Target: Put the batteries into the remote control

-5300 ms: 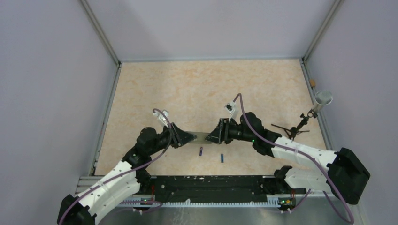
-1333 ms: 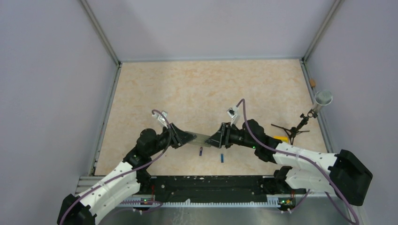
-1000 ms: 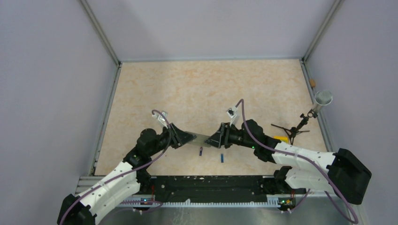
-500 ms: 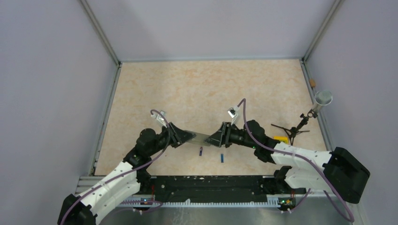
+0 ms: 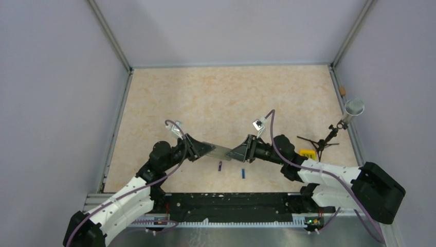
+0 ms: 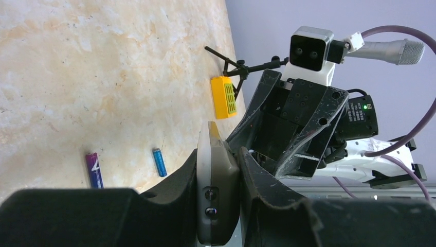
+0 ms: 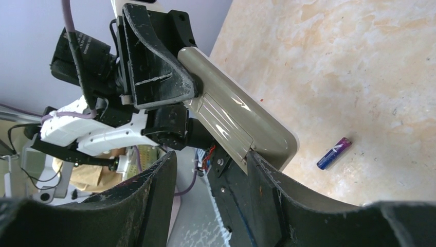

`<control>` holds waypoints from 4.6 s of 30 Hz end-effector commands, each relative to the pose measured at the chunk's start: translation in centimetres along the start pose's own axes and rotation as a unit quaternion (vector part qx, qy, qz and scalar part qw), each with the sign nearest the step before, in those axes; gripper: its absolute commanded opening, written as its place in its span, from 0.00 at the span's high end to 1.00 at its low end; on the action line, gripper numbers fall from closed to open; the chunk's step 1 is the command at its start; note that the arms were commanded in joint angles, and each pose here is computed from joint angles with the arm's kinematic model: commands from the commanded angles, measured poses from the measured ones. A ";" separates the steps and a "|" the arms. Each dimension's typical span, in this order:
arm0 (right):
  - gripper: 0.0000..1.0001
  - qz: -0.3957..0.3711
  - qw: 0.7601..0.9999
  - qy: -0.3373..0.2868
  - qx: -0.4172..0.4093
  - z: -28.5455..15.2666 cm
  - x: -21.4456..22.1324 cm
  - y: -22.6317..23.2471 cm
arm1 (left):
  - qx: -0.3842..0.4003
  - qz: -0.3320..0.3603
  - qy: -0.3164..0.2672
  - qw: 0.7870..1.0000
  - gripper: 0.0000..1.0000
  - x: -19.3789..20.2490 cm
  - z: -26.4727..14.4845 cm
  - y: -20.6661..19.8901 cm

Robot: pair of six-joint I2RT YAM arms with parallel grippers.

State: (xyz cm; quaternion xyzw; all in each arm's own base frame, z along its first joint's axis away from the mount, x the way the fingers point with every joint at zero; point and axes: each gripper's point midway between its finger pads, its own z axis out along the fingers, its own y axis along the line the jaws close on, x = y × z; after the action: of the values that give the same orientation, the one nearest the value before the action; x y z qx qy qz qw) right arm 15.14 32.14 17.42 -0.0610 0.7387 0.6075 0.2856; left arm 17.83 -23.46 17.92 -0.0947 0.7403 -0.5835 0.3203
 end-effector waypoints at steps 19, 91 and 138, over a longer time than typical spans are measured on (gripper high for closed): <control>0.49 -0.014 0.990 -0.040 -0.135 -1.5 -1.7 6.2 | 0.071 0.017 0.030 0.997 1.00 0.5 -0.1 -4.1; 0.49 -0.025 0.999 0.022 0.041 1.8 0.4 1.2 | 0.026 0.060 -0.036 0.997 1.00 -1.5 -1.1 -3.0; 0.49 0.050 0.997 -0.047 -0.040 1.8 -0.5 2.5 | 0.065 0.006 -0.015 0.998 1.00 -0.5 -1.4 -4.0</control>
State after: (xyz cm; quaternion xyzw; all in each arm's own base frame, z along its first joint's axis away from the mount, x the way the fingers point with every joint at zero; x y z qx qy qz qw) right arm 15.59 33.61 17.02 0.0037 0.7404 0.6104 0.2814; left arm 18.16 -21.85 17.79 -0.1201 0.7449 -0.5528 0.3538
